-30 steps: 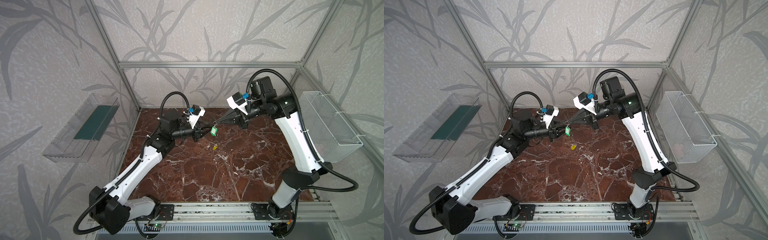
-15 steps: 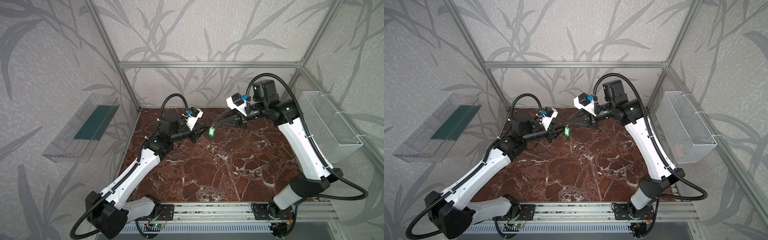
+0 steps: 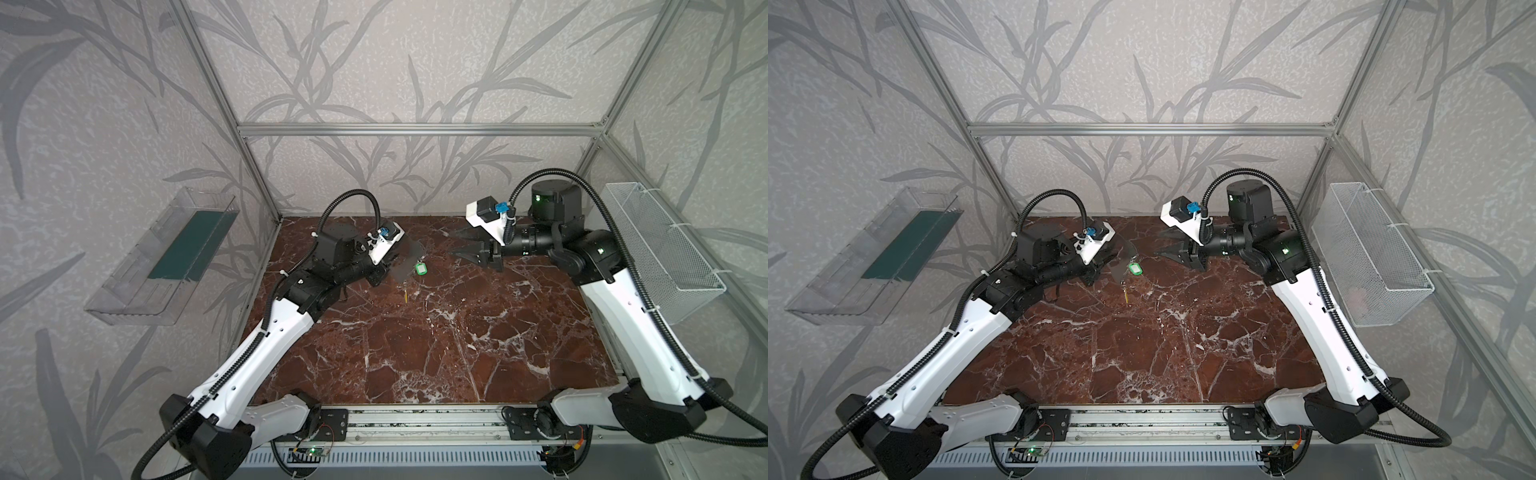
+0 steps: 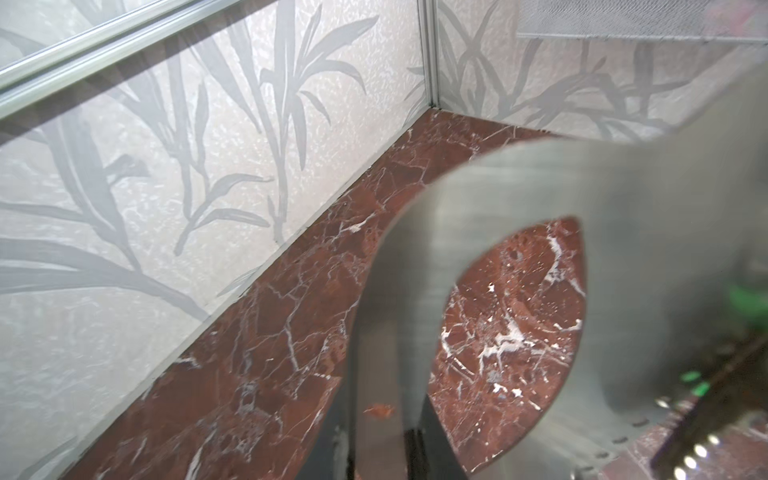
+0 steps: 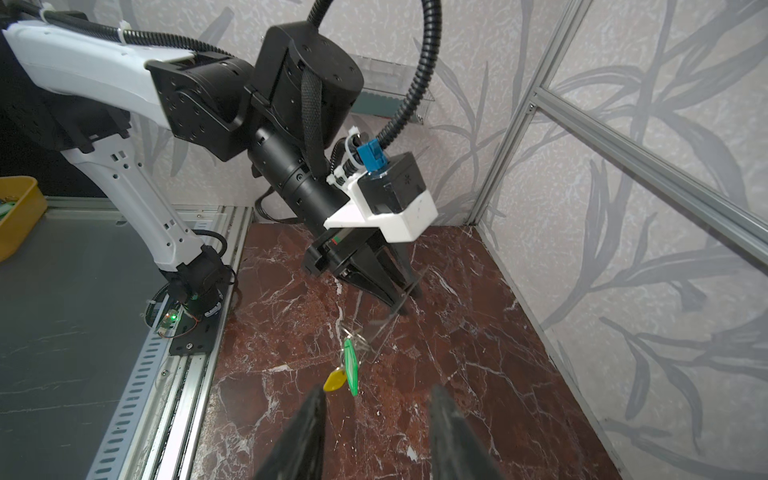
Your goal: Put the keys on the keyring
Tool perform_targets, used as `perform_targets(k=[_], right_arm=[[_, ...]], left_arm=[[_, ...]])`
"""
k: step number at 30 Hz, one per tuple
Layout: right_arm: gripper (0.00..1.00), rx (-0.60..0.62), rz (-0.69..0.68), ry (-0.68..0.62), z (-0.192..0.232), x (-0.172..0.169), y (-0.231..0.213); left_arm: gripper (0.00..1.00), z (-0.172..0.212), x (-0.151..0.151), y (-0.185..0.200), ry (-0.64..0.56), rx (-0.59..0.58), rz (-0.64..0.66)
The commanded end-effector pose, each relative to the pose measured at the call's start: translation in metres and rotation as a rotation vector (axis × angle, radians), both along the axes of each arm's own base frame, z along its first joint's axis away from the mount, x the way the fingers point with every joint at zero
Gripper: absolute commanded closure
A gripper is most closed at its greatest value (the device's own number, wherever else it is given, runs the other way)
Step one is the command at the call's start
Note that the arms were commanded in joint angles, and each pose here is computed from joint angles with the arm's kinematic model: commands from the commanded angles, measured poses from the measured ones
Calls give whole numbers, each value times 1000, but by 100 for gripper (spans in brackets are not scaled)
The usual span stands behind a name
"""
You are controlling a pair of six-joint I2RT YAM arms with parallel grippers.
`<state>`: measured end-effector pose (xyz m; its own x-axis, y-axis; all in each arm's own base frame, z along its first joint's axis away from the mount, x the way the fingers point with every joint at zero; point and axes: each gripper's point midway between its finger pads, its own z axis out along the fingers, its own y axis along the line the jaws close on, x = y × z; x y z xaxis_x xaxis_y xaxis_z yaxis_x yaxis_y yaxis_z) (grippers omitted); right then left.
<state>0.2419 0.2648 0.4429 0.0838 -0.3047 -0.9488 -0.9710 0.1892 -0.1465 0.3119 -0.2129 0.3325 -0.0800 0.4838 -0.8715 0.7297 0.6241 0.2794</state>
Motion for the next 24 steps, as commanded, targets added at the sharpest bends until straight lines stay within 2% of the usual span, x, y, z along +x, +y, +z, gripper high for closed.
perform_targets(k=[1,7,10,16,24], right_arm=[[58,41,-50,-18,7,6,0],[57,59,-118,53,0,20,5],[56,88,-129,115,1,23,13],[56,71,-150,163,-8,15,35],[56,59,-170,217,-30,13,45]], left_arm=[[100,29,-4,17,-177,132,6],[100,45,-3,20,-372,270,-12],[100,48,3,21,-433,367,-8],[100,56,18,16,-554,501,17],[100,68,21,6,-598,515,3]])
